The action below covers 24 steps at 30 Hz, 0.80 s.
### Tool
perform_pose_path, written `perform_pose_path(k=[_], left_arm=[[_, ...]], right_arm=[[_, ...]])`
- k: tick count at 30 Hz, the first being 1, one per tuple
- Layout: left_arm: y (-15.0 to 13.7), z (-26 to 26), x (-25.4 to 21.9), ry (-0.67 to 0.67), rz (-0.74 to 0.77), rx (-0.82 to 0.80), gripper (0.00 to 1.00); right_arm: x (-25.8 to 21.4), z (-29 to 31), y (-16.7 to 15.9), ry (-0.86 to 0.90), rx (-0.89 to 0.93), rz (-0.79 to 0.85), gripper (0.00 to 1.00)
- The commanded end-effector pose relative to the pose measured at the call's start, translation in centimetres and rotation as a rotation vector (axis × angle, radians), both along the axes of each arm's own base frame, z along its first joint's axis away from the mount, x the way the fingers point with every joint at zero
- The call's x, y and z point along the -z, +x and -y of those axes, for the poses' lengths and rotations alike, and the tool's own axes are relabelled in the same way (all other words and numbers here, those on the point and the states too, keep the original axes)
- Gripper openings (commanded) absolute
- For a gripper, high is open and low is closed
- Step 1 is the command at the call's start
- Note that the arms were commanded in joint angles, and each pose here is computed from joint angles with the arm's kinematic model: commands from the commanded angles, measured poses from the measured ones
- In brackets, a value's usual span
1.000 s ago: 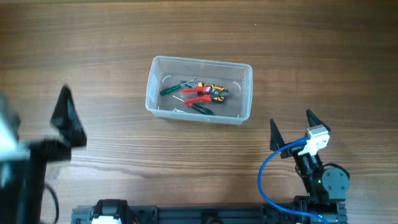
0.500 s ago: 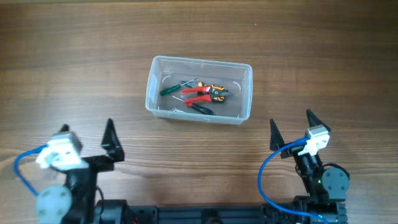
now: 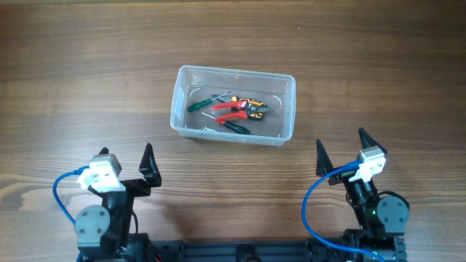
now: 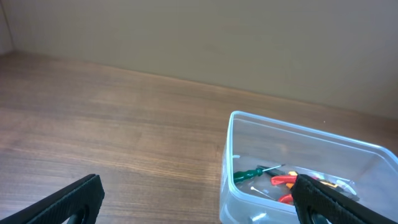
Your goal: Pack container
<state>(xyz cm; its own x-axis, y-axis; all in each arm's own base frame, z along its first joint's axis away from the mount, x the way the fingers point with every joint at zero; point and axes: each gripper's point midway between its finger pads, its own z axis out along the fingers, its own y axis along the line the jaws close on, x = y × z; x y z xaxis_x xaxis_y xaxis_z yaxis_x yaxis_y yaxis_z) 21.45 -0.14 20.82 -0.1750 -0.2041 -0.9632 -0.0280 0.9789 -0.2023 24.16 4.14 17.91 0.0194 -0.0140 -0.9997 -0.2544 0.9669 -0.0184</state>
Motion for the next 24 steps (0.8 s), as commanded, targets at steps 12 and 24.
perform_pose_path(k=[12,24], left_arm=[[0.7,0.9,4.6,-0.046,-0.071,0.044,1.0],[1.3,-0.2,7.3,-0.02,-0.11,-0.018,1.0]], right_arm=[[-0.3,-0.4,-0.2,-0.012,-0.022,0.018,1.0],[-0.3,-0.4,-0.2,-0.012,-0.022,0.018,1.0]])
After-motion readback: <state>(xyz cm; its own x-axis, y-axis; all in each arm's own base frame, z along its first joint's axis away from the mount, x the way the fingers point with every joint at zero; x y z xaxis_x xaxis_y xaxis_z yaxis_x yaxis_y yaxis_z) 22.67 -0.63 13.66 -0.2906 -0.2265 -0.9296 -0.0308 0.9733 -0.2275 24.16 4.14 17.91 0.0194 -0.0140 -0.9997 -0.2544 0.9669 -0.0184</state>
